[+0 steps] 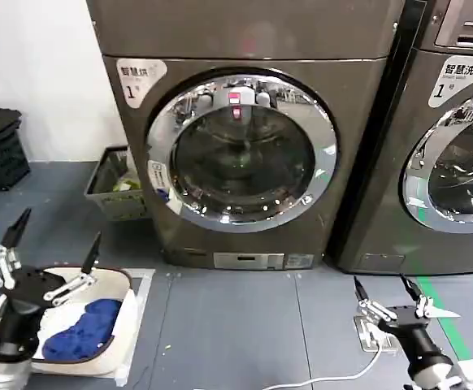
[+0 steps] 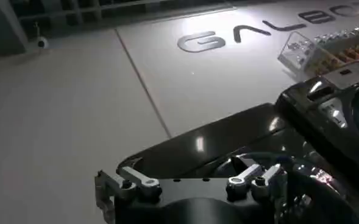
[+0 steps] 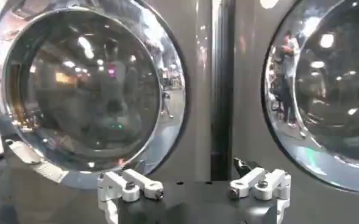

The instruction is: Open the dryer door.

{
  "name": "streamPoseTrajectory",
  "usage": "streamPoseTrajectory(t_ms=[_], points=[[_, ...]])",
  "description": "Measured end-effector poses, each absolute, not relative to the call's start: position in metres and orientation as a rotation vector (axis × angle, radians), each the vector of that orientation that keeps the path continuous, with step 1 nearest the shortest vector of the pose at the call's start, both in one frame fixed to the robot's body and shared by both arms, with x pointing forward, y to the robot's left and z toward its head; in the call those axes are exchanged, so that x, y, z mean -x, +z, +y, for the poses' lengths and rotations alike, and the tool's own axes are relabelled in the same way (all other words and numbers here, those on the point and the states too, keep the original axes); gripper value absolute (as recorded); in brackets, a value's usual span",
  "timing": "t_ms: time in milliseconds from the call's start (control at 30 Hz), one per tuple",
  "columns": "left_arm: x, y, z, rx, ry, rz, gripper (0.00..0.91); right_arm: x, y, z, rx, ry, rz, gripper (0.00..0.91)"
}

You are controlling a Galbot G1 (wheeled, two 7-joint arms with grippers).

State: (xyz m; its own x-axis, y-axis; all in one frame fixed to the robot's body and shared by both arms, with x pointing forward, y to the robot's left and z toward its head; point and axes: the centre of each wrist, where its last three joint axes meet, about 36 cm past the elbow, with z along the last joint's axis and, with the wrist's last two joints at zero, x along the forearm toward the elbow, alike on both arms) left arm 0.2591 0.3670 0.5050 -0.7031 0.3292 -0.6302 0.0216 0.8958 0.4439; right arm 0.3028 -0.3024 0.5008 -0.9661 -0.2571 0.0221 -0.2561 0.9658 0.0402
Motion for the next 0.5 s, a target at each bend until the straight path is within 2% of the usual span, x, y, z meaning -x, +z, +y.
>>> streamPoseTrajectory(t_ms=[500], points=[[-0.26, 0.505, 0.366, -0.251, 0.527, 2.305, 0.907, -0.373, 0.509, -0.306, -0.729, -0.041, -3.1, 0.907]])
